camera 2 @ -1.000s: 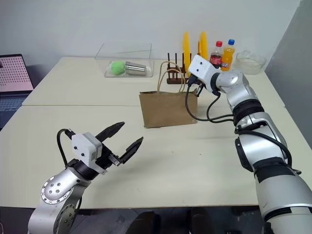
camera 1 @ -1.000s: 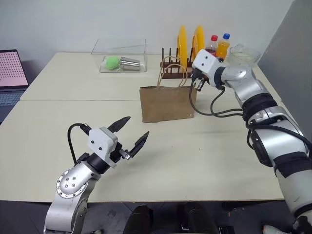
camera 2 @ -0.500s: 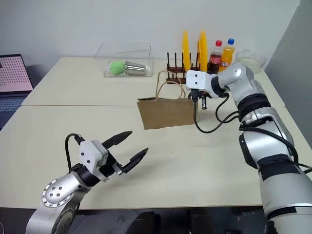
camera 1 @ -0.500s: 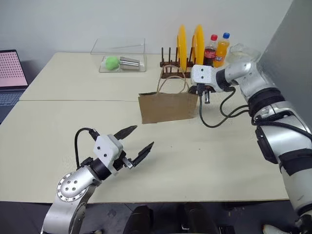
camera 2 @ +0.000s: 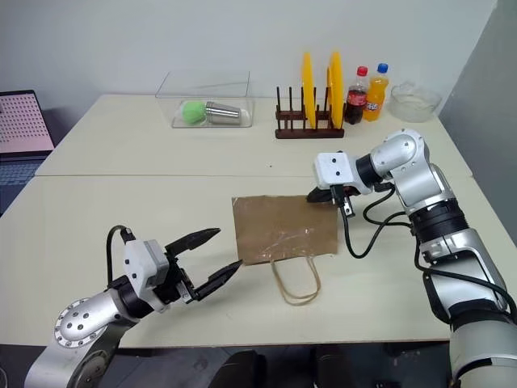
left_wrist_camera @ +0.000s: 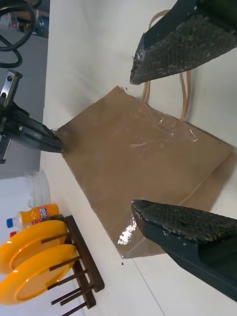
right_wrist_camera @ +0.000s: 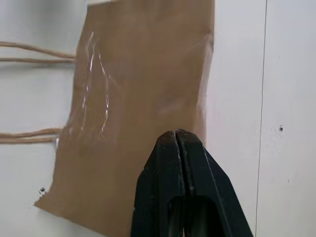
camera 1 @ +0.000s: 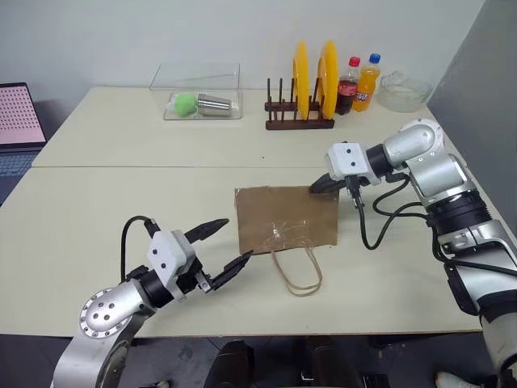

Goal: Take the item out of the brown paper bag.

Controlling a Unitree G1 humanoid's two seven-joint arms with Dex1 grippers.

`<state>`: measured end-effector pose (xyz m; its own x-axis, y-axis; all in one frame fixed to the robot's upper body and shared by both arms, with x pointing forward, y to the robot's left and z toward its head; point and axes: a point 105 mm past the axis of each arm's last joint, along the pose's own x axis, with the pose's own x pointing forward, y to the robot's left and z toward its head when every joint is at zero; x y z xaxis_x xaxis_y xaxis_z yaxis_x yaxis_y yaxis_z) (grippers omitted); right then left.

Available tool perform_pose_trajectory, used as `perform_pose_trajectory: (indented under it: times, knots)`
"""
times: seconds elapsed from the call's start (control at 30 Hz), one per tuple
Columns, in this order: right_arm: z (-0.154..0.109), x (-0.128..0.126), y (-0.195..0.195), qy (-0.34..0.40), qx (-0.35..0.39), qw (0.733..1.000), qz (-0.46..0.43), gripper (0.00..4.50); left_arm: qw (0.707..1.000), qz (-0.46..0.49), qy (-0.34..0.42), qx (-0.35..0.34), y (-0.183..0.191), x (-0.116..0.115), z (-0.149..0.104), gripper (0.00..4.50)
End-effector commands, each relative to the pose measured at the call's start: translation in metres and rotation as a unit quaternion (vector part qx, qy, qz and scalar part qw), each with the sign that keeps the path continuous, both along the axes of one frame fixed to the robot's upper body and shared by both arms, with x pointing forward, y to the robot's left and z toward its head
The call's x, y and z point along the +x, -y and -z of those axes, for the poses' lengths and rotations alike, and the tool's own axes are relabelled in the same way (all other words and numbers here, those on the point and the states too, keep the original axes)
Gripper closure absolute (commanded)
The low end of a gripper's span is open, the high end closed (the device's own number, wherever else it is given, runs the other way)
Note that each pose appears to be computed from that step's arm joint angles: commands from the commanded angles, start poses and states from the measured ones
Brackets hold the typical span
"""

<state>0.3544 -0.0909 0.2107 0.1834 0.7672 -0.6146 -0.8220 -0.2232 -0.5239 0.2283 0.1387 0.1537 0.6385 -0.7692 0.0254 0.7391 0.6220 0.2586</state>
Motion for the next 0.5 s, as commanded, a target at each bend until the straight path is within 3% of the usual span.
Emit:
perform_pose_trajectory:
  times: [0.03, 0.17, 0.2, 0.3, 0.5]
  knots:
    - [-0.042, -0.021, 0.0, 0.012, 0.101, 0.995, -0.007, 4.46, 0.999, 0.031, 0.034, 0.02, -0.002, -0.003, -0.017, 0.58]
    - [-0.037, -0.05, 0.009, -0.02, 0.193, 0.98, 0.039, 4.46, 0.988, 0.084, 0.07, 0.113, -0.001, 0.008, -0.017, 0.58]
    - [-0.031, -0.058, 0.01, -0.037, 0.214, 0.975, 0.057, 4.13, 0.979, 0.116, 0.08, 0.15, 0.002, 0.007, -0.014, 0.25]
    - [-0.005, -0.083, 0.015, -0.077, 0.245, 0.96, 0.112, 3.73, 0.95, 0.197, 0.109, 0.217, 0.012, 0.007, -0.006, 0.0]
    - [0.039, -0.131, 0.018, -0.15, 0.246, 0.938, 0.19, 1.65, 0.907, 0.293, 0.153, 0.262, 0.033, 0.016, 0.012, 0.0]
